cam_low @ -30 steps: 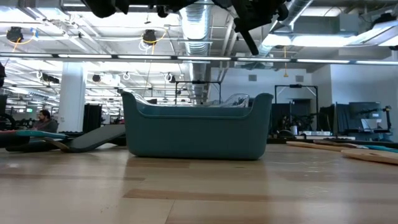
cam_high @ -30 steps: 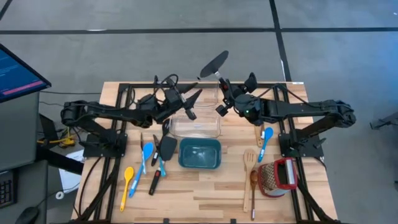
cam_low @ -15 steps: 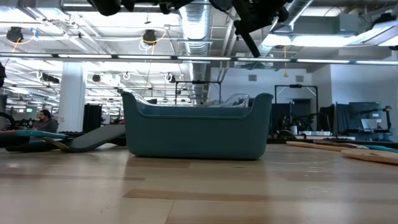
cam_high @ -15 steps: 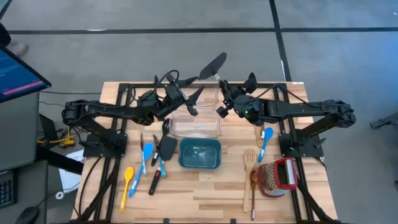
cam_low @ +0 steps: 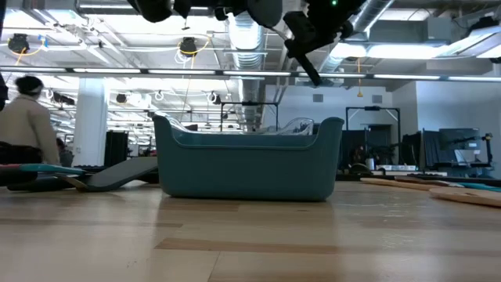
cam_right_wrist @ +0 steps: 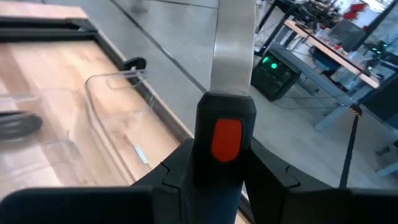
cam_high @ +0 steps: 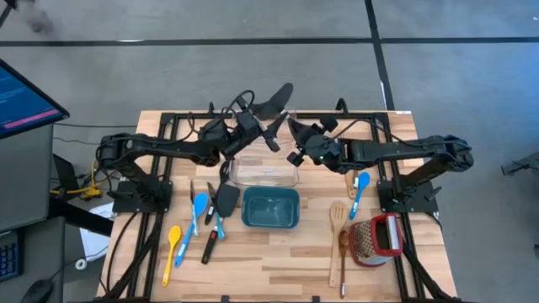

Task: Pick & Place Kitchen Items
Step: Put the black spatula into the top transparent bin

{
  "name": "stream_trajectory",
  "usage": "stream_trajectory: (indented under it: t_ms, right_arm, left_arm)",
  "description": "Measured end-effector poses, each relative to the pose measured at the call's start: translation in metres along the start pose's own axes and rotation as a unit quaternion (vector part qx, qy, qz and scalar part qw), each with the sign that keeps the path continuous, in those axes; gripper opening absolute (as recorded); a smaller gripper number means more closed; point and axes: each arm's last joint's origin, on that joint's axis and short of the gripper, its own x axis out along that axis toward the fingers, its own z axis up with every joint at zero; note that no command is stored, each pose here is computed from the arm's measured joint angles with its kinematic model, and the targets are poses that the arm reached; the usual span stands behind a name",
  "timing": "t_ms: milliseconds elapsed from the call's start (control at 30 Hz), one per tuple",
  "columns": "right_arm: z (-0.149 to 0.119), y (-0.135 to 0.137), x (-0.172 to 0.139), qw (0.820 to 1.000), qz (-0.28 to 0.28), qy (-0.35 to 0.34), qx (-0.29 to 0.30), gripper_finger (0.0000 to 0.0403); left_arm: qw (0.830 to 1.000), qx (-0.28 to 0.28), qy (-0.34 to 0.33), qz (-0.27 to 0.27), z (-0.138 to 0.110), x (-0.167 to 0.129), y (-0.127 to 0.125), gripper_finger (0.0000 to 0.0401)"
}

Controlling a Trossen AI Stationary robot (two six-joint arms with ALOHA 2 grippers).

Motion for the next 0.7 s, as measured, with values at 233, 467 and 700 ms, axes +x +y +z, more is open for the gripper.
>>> stream_trajectory:
  t_ms: [233,467,700]
  right_arm:
    - [0.0019,0.0001,-0.002,1.0,0.009,-0.007,0.006,0.01]
    - [0.0018,0.0003,-0.0019,1.0,0.008,-0.006,0.006,0.01]
    - [0.0017,0.0003,-0.0018,1.0,0.007,-0.006,0.007,0.01]
  left_arm:
    - [1.0,-0.011,0.004,0.014,-0.0011,0.0011,0.0034,0.0178]
    - [1.0,-0.012,0.005,0.017,-0.001,0.0008,0.003,0.0069]
    - [0.998,-0.052,0.005,0.022,-0.0017,0.0013,0.0046,0.0006]
